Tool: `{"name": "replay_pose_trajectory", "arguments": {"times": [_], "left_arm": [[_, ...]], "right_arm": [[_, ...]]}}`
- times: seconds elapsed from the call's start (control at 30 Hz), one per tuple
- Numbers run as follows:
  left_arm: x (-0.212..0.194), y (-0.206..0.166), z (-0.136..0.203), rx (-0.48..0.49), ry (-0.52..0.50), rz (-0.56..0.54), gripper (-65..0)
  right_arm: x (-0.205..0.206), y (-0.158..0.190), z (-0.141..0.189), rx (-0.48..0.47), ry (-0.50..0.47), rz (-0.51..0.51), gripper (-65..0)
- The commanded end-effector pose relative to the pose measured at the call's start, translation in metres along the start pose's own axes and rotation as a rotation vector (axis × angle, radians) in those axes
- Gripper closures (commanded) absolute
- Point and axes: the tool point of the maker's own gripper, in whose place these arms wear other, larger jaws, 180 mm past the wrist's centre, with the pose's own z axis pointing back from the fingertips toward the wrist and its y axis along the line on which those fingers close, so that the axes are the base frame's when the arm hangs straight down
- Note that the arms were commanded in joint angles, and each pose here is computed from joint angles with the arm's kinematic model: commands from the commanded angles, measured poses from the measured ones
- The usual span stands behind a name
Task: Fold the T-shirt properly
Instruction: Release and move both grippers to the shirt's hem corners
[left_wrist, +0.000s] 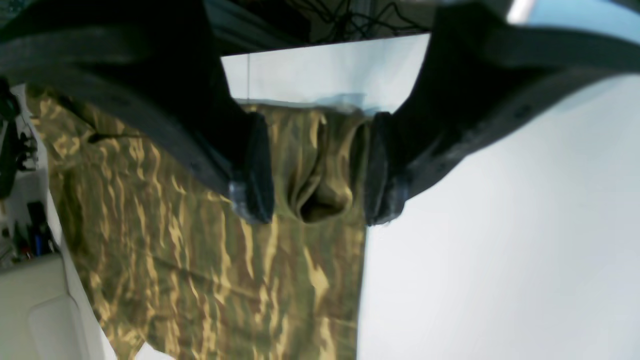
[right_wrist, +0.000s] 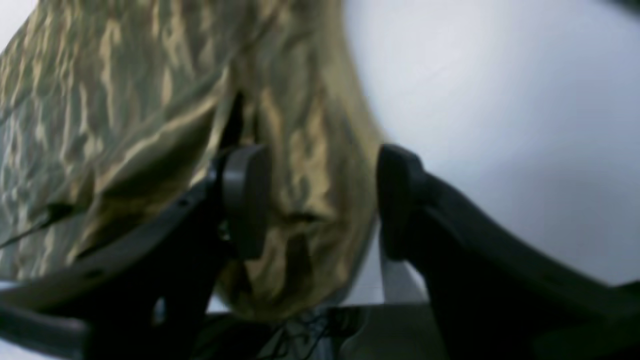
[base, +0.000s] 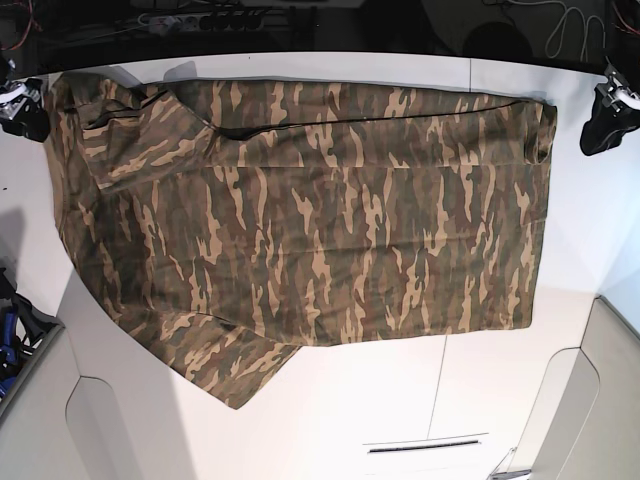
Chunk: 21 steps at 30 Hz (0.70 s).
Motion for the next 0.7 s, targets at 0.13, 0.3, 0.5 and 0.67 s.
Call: {"name": "replay_pose_trajectory", "arguments": {"times": [0.13, 0.3, 0.5, 0.67], "left_arm": [[0.025, -0.004, 0.005, -0.016, -0.051, -0.049, -32.7], [0.051, -0.01, -0.003, -0.033, -0.097, -0.092, -34.3], [0.09, -0.02, -0.026, -0.027, -0.165, -0.2, -36.1], [0.114, -0.035, -0.062, -0.013, -0.183, -0.355, -36.1]], "right_arm": [[0.059, -0.006, 0.003, -0.026, -0.142, 0.073, -33.7], [0.1, 0.003, -0.007, -0.014, -0.239, 0.1, -33.9], [0.136, 0.016, -0.031, 0.025, -0.317, 0.096, -33.9], [0.154, 0.029, -0.077, 0.057, -0.325, 0.095, -33.9]]}}
